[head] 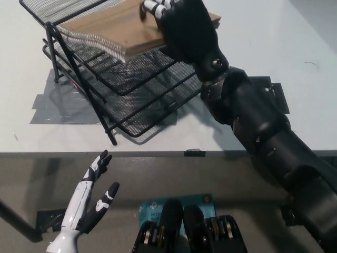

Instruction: A person hands a notebook to the robot and the robot grabs it with its right hand and places it in the file tray kept in the centre of the desk infront of it.

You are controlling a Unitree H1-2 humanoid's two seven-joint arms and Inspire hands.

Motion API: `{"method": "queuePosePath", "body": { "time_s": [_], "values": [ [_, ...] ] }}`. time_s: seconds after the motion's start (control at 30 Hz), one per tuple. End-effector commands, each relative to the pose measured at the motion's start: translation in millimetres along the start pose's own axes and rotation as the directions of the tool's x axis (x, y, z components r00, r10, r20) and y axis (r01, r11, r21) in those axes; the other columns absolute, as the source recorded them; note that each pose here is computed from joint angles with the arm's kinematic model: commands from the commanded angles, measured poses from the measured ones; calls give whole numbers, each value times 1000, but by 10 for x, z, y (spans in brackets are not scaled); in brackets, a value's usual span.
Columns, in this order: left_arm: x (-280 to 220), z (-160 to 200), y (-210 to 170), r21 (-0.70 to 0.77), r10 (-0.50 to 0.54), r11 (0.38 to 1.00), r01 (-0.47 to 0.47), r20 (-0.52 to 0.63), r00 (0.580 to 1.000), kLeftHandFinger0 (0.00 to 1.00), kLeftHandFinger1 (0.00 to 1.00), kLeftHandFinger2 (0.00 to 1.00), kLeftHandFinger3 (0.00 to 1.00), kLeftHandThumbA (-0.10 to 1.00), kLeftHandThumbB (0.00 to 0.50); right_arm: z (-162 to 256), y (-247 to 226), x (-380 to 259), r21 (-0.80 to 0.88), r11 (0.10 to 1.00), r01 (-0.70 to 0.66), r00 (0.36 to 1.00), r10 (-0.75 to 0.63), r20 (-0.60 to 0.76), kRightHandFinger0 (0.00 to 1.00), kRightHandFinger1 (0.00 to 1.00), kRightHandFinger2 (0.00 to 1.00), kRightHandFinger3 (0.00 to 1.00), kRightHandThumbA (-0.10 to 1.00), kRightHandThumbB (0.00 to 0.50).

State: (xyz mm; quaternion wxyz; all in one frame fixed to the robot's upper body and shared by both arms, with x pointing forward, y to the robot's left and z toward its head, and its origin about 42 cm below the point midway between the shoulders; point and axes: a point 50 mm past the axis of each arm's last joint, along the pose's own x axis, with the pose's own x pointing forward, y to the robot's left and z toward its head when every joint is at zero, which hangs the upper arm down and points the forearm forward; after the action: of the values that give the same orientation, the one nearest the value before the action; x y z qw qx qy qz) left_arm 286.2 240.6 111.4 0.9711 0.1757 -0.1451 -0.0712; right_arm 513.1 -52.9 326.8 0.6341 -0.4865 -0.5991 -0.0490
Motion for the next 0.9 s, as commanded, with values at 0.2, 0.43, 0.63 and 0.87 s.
{"method": "queuePosePath", "body": {
  "time_s": [0.2, 0.43, 0.63, 0.87],
  "values": [
    [111, 140, 30, 34, -12, 999, 10, 58, 998, 999, 1000, 1000, 1000, 849, 209, 67, -15, 312, -58, 992, 117, 990, -111, 84, 0, 0, 84, 101, 617, 0],
    [144, 143, 49, 25, -8, 1000, 7, 69, 998, 979, 1000, 998, 1000, 820, 213, 206, 211, -39, -111, 994, 2, 986, 16, 165, 0, 0, 4, 1, 710, 0],
    [162, 142, 60, 46, -18, 999, 15, 71, 997, 971, 999, 1000, 1000, 851, 208, 291, 321, -322, -133, 989, -63, 967, 93, 239, 0, 0, 11, 0, 756, 0],
    [151, 133, 44, 27, -13, 1000, 11, 69, 998, 967, 985, 988, 1000, 829, 212, 240, 234, -271, -68, 996, 59, 996, -53, 78, 0, 0, 22, 2, 245, 0]
  ]
}}
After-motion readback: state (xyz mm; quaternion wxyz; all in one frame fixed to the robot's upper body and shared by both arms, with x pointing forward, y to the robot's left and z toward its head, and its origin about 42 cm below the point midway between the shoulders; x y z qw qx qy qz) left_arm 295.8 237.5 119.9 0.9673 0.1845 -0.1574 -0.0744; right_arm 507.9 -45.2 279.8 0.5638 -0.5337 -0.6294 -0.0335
